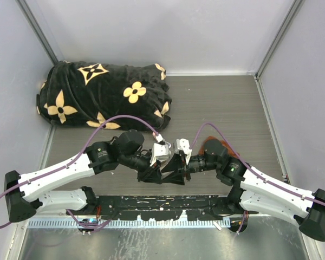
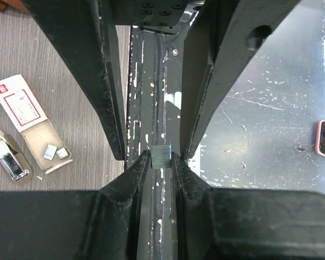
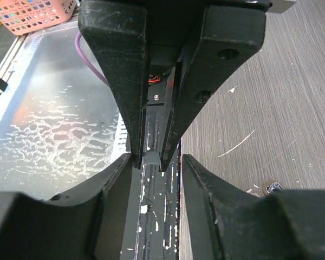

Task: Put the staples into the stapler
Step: Adjust the staple.

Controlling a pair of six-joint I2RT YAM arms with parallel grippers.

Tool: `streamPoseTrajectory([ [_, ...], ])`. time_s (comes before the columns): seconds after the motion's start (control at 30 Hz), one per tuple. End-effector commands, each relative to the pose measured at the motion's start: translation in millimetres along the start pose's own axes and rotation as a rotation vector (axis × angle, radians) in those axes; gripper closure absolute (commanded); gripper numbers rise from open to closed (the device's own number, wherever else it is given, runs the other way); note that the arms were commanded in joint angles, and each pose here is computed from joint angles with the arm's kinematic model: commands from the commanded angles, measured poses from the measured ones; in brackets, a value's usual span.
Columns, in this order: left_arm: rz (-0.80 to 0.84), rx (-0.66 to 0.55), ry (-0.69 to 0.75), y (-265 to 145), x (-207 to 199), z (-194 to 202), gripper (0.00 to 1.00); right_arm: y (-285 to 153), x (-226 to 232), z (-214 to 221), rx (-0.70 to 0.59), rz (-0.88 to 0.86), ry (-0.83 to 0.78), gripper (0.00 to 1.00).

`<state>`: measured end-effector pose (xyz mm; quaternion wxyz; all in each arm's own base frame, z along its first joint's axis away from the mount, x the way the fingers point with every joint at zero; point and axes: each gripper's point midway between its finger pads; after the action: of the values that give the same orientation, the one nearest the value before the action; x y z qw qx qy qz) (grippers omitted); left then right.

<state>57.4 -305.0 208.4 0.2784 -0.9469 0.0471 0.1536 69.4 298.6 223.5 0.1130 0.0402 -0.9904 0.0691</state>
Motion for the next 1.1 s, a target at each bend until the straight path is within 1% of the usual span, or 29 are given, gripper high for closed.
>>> streamPoseTrajectory([
  [0.0, 0.009, -0.072, 0.075, -7, -7, -21, 1.0, -1, 6, -29, -0.069, -0.016, -0.081, 0.56],
  [0.1, -0.005, -0.074, 0.078, -8, -5, -21, 1.0, -1, 8, -30, -0.064, -0.027, -0.082, 0.64],
  [0.5, -0.046, -0.072, 0.068, -9, 2, -20, 1.0, -1, 12, -29, -0.045, -0.052, -0.07, 0.83],
  [0.53, -0.051, -0.073, 0.069, -9, 2, -20, 0.99, -1, 13, -30, -0.046, -0.054, -0.069, 0.85],
  [0.57, -0.059, -0.072, 0.067, -9, 4, -20, 0.95, -1, 13, -30, -0.047, -0.054, -0.067, 0.86],
  [0.63, -0.077, -0.073, 0.066, -10, 6, -20, 0.71, -1, 12, -32, -0.052, -0.047, -0.068, 0.88],
  [0.73, -0.141, -0.062, 0.065, -16, 14, -17, 0.45, -2, 4, -33, -0.067, 0.007, -0.072, 0.89],
  [0.8, -0.21, -0.056, 0.059, -25, 21, -13, 0.32, -4, -2, -33, -0.078, 0.046, -0.073, 0.89],
  [0.87, -0.261, -0.084, 0.044, -37, 23, -14, 0.24, -6, -7, -32, -0.092, 0.079, -0.074, 0.9],
  [0.93, -0.308, -0.136, 0.014, -50, 22, -17, 0.19, -7, -11, -33, -0.109, 0.11, -0.079, 0.9],
  [1.0, -0.396, -0.222, -0.05, -67, 26, -23, 0.17, -9, -17, -33, -0.129, 0.144, -0.082, 0.9],
  [1.07, -0.516, -0.315, -0.163, -83, 40, -24, 0.16, -11, -22, -32, -0.151, 0.178, -0.079, 0.91],
])
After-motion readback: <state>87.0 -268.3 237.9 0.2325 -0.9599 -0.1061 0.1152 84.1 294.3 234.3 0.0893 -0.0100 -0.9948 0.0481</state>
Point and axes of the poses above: each gripper's point midway between its finger pads, its own y axis out along the fingers, its own x axis along the line the jaws close on, z = x × y, and after that the axes turned 1 degree about y, right-handed
